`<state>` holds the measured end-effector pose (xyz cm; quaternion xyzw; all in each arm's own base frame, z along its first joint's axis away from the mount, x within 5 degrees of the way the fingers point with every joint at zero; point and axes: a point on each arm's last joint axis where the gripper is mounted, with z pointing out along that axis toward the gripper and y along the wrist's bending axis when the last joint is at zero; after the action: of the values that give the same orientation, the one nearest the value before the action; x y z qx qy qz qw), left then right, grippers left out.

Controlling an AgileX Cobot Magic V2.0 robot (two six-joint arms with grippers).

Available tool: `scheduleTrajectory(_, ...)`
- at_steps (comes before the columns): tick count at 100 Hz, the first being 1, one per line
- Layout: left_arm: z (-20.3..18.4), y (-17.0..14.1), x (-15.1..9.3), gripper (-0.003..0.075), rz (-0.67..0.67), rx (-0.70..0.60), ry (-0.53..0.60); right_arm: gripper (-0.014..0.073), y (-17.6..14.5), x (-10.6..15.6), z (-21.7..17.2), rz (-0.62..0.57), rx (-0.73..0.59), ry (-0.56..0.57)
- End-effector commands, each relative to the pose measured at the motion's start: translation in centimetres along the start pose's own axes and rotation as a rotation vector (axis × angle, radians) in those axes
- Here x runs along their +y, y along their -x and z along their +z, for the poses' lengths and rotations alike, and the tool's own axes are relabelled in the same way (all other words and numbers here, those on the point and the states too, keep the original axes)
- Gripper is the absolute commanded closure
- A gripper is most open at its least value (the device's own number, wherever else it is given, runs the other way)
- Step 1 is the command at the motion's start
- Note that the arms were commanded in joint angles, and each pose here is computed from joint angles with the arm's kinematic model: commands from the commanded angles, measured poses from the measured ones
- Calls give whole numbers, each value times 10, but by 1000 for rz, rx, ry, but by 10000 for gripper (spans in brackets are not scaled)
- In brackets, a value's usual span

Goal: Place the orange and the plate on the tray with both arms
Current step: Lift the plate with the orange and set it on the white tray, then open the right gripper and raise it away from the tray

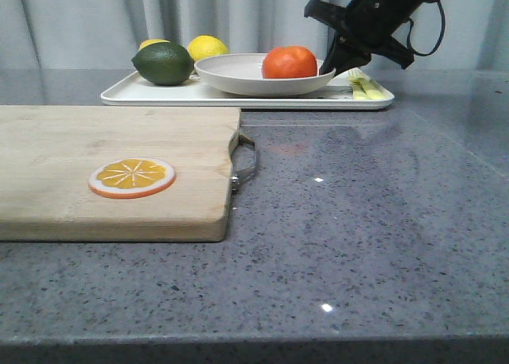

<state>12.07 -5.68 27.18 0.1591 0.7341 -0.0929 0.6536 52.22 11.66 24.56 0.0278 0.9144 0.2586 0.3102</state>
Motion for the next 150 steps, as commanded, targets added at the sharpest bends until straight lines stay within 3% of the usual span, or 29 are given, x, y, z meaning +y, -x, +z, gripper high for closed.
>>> scheduleTrajectory(1,0,10,3,123,-3,-40,31,652,23,23,-35,-29,-134,52)
scheduleTrajectory(58,0,10,3,123,-3,-40,31,638,25,23,-34,-28,-151,50)
scheduleTrajectory(72,0,10,3,123,-3,-40,31,531,24,23,-34,-28,-148,50)
scheduleTrajectory(91,0,10,3,123,-3,-40,31,302,24,23,-35,-29,-147,51)
scheduleTrajectory(103,0,10,3,123,-3,-40,31,228,27,27,-42,-34,-165,56)
scheduleTrajectory(120,0,10,3,123,-3,-40,31,225,41,38,-73,-69,-214,67)
scheduleTrajectory(150,0,10,3,123,-3,-40,31,225,61,71,-172,-198,-373,95)
